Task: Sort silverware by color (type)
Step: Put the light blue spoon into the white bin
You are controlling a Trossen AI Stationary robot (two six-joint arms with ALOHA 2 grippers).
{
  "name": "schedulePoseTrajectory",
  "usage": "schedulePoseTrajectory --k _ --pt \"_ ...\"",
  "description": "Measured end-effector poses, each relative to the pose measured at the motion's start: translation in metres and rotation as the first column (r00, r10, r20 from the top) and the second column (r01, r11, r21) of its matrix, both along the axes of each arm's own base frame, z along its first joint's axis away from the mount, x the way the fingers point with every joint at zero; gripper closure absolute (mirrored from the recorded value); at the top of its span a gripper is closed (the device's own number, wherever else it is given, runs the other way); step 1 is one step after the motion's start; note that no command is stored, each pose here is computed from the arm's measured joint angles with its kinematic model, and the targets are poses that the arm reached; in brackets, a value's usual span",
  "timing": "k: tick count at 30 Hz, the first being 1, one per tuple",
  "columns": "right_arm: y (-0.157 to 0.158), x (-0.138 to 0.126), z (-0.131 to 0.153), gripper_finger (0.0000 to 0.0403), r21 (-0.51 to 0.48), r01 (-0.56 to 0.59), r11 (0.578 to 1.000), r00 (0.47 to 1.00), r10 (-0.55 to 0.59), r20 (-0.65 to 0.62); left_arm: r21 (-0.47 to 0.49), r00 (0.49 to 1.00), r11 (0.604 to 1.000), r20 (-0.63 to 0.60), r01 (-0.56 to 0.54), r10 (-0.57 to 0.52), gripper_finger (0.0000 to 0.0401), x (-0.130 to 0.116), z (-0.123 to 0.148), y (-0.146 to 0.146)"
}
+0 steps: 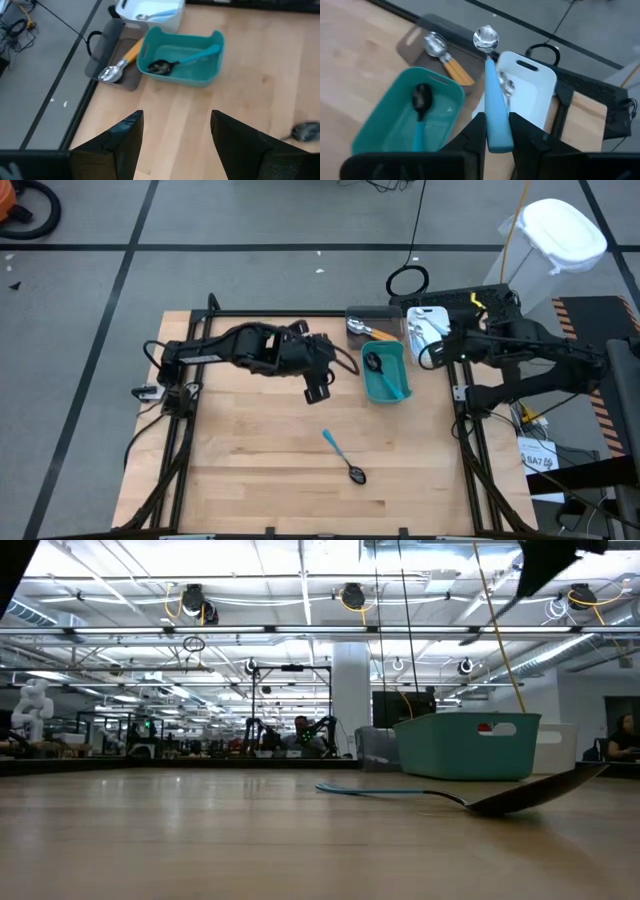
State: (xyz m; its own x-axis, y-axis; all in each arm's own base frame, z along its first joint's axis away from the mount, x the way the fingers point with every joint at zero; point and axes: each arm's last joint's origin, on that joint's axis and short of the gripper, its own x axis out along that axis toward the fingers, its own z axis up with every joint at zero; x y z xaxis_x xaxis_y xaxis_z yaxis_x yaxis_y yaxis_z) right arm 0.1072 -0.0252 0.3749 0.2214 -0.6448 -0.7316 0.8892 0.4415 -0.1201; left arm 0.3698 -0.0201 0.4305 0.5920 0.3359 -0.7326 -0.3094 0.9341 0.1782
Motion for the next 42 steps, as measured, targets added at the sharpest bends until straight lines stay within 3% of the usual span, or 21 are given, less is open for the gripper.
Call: schedulePoseTrajectory --k 7,16,30,38,42 --pt "-0.005 -0.014 -0.029 0.0344 0.007 0.034 0.999 0.998 -0.035 0.057 -0.023 1.000 1.000 0.008 -0.014 0.014 0.0171 0.002 0.000 0.016" --pt "-0.022 -0.007 -0.049 0.0344 0.060 0.069 0.996 0.998 -0.069 0.001 -0.061 1.000 0.998 0.025 0.016 -0.015 0.0171 0.004 0.001 0.021" --pt "-0.080 0.007 -0.058 0.0344 0.124 0.070 0.990 0.996 -0.062 -0.071 -0.067 0.995 0.997 0.094 0.035 -0.029 0.0171 0.009 0.006 0.020" --pt "-0.109 0.009 -0.091 0.0344 0.150 0.094 0.984 0.996 -0.094 -0.006 -0.115 0.994 0.993 0.107 0.001 0.011 0.0171 0.009 0.005 0.014" --pt "-0.114 0.004 -0.107 0.0344 0.155 0.111 0.982 0.994 -0.107 -0.034 -0.134 0.993 0.991 0.114 -0.001 0.017 0.0172 0.008 0.005 0.008"
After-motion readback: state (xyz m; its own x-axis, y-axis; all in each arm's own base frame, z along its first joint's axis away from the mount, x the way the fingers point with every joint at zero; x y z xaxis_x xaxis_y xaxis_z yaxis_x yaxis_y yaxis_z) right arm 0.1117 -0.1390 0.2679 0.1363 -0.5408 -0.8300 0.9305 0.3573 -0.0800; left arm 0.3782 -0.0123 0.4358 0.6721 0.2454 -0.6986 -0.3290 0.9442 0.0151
